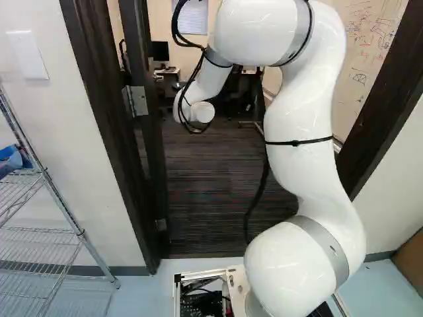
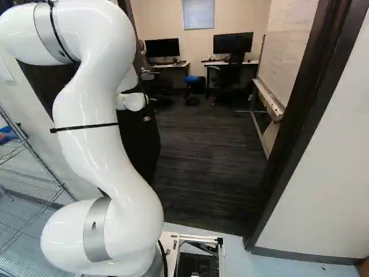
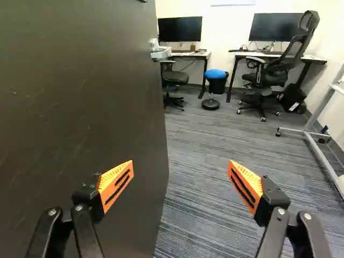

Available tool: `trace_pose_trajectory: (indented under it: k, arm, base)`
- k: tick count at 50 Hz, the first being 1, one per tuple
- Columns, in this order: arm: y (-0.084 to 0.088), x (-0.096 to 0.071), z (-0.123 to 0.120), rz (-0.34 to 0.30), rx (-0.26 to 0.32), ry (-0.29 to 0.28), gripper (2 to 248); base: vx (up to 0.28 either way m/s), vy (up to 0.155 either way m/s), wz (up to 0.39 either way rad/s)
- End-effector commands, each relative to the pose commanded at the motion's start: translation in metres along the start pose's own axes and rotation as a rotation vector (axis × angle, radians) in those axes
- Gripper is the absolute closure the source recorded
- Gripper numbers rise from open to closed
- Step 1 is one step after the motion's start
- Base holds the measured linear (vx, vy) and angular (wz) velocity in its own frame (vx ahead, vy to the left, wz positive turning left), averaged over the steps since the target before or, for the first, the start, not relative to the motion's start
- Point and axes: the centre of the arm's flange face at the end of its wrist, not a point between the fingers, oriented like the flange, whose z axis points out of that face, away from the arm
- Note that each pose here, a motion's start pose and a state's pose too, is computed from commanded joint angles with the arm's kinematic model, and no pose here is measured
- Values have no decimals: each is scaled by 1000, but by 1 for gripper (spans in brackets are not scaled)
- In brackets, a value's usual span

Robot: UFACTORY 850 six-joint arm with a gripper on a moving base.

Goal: Open the door and move inside

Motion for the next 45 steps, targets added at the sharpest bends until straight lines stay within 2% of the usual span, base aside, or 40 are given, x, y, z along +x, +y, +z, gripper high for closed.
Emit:
trace_pose_trajectory:
  k: [45]
  arm:
    - [34, -16, -89, -68, 8, -44, 3]
  base:
    - [0, 0, 0]
